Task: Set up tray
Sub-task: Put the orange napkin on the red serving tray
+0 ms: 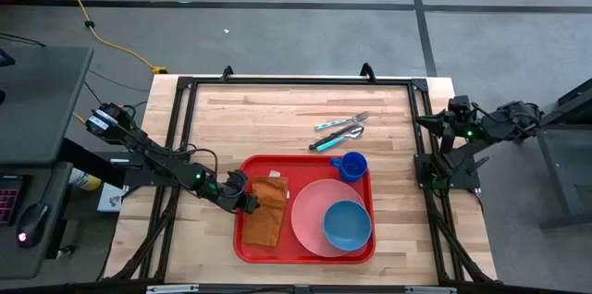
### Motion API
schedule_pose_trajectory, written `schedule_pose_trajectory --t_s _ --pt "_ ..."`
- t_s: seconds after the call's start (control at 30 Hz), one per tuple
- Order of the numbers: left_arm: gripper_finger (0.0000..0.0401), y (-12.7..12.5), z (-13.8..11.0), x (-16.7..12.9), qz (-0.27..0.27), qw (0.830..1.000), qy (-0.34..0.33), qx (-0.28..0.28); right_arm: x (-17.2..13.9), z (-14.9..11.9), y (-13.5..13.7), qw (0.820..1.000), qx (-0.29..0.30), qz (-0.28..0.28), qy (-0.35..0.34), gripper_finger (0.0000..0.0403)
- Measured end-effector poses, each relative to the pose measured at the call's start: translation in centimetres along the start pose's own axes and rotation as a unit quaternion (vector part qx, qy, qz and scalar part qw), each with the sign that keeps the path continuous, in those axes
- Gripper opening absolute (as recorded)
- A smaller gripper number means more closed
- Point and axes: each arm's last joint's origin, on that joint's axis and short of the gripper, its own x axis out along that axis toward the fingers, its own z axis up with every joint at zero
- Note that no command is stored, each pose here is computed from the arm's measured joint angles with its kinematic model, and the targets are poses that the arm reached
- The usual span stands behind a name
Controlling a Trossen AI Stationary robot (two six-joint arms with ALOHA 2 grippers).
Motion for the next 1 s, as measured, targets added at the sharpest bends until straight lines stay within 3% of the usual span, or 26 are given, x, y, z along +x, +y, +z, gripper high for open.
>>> schedule_pose_trajectory --t_s 0.3,0.5,0.73,1.0 --pt "0.0261 -0.2 0.1 0.0 0.002 1.0 -0.022 -0.013 0.0 0.0 0.0 1.0 0.0 0.004 0.004 0.0002" --pt "0.0312 -0.4 0.3 -0.1 -0.012 0.998 -0.039 -0.041 0.0 0.0 0.0 1.0 0.0 0.009 0.009 0.0002" --pt "0.0314 -1.3 0.9 -1.4 -0.047 0.993 -0.094 -0.056 0.0 -0.1 0.1 1.0 0.0 0.009 0.009 0.0002" --pt "0.0286 -0.3 1.4 -2.8 0.008 0.994 -0.103 -0.031 0.0 -0.1 0.1 1.0 0.0 0.009 0.009 0.0002"
